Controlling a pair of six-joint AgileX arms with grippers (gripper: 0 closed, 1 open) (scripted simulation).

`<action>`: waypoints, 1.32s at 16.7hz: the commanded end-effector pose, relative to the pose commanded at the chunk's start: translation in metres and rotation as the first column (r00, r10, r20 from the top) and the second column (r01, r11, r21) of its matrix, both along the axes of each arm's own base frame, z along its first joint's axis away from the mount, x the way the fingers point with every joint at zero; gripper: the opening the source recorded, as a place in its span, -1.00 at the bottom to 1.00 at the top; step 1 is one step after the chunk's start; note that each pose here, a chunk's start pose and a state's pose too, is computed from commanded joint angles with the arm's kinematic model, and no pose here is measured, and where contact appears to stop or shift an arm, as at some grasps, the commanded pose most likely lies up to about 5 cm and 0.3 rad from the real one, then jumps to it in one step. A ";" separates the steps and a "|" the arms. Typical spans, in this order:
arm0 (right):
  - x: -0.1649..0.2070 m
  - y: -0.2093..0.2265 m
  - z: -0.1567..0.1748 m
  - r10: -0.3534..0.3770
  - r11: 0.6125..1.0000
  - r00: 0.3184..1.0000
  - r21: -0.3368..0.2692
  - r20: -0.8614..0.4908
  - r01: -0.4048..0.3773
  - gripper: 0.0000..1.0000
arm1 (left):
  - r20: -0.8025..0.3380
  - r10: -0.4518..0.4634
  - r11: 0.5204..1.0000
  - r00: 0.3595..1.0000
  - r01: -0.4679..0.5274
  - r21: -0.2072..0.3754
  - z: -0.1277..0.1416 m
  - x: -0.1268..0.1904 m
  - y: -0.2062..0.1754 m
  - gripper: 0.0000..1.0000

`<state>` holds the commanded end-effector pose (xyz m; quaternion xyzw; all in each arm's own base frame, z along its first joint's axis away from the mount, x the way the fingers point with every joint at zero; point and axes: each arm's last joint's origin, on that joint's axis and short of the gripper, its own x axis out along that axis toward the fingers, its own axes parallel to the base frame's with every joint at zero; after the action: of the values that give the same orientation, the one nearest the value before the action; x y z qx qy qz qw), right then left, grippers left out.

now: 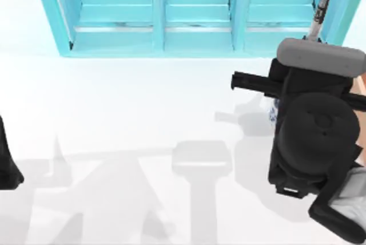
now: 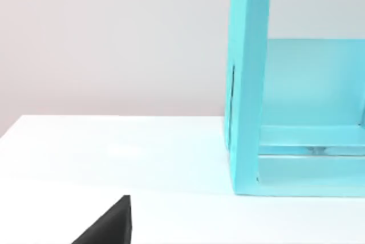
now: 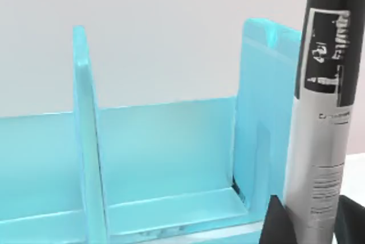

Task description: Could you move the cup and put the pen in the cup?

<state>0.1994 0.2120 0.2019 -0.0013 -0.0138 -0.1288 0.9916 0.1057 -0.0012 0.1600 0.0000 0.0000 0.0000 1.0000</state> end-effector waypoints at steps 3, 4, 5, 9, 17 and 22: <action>0.002 0.000 -0.001 -0.004 1.000 1.000 -0.001 -0.001 0.004 -1.00 | 0.000 0.000 1.000 1.000 0.000 0.000 0.000 0.000 0.000 1.00; 0.003 0.000 -0.001 -0.004 1.000 1.000 0.000 -0.001 0.004 -1.00 | 0.000 0.000 1.000 1.000 0.000 0.000 0.000 0.000 0.000 1.00; 0.006 -0.001 -0.002 -0.002 1.000 1.000 0.001 0.000 0.002 -1.00 | 0.000 0.000 1.000 1.000 0.000 0.000 0.000 0.000 0.000 1.00; 0.030 -0.007 -0.014 -0.001 1.000 1.000 -0.005 -0.004 0.001 -1.00 | 0.000 0.000 1.000 1.000 0.000 0.000 0.000 0.000 0.000 1.00; 0.040 -0.010 -0.017 0.000 1.000 1.000 0.000 0.000 0.000 -0.70 | 0.000 0.000 1.000 1.000 0.000 0.000 0.000 0.000 0.000 1.00; 0.040 -0.010 -0.017 0.000 1.000 1.000 0.000 0.000 0.000 0.06 | 0.000 0.000 1.000 1.000 0.000 0.000 0.000 0.000 0.000 1.00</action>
<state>0.2396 0.2015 0.1846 -0.0013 -0.0138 -0.1288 0.9916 0.1057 -0.0012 0.1600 0.0000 0.0000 0.0000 1.0000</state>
